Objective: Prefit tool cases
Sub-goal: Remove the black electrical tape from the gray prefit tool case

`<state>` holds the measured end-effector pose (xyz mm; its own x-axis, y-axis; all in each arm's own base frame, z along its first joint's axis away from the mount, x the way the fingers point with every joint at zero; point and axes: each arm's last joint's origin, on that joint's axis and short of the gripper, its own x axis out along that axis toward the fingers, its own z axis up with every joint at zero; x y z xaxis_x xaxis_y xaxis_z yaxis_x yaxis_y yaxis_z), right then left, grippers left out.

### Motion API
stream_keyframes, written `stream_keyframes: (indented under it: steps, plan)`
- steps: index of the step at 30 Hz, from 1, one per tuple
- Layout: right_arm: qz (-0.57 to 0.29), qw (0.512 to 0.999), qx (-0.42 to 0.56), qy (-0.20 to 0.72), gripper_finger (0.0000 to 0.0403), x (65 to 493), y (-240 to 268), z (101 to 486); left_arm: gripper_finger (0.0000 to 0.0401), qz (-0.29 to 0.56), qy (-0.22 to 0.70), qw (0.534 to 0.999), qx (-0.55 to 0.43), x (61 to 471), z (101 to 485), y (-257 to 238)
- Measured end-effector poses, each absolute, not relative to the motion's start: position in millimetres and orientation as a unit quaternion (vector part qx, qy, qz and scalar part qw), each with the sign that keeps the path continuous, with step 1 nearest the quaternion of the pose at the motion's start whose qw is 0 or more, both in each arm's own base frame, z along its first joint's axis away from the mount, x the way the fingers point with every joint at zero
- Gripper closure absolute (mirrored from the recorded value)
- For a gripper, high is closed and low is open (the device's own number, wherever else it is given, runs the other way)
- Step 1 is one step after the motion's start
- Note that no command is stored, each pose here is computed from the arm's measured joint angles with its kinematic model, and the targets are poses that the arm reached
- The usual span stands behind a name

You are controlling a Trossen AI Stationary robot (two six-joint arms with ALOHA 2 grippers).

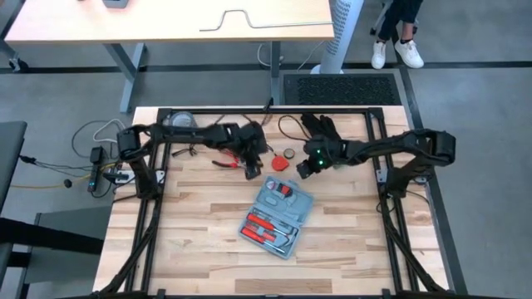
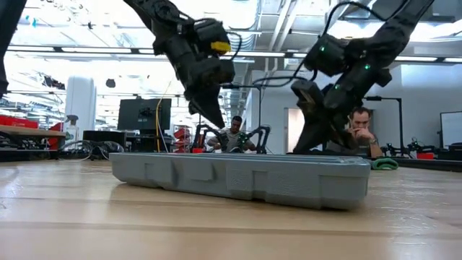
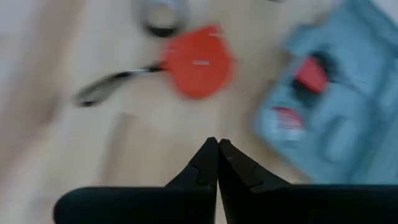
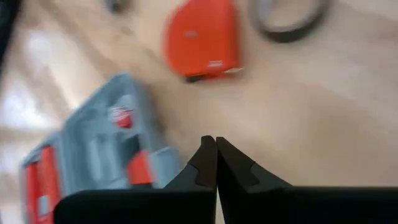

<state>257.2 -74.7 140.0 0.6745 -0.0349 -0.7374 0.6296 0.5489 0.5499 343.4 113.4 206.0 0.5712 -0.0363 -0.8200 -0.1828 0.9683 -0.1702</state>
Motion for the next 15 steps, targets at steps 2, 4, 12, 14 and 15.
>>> stream_keyframes:
  steps: [2, 4, 12, 14, 15]
  plan:
    - [-0.204, 0.808, 0.427, 0.35, 0.0398, 257.1, -82.4, 136.1, 0.0401, 0.025, 0.462, 0.879, -0.117, 349.2, 206.3, 95.9]
    - [-0.205, 0.806, 0.426, 0.355, 0.0399, 258.4, -90.1, 131.9, 0.0401, 0.016, 0.461, 0.88, -0.111, 354.3, 206.8, 78.9]
    - [-0.211, 0.805, 0.411, 0.372, 0.0401, 278.5, -115.1, 118.4, 0.0401, -0.007, 0.451, 0.886, -0.11, 365.8, 209.4, 22.3]
    - [-0.21, 0.806, 0.408, 0.374, 0.0401, 283.7, -121.3, 116.4, 0.0401, -0.004, 0.452, 0.885, -0.109, 366.3, 209.3, 12.4]
    - [-0.209, 0.807, 0.406, 0.374, 0.0401, 286.5, -124.8, 115.6, 0.0401, -0.001, 0.452, 0.886, -0.108, 366.3, 209.0, 7.8]
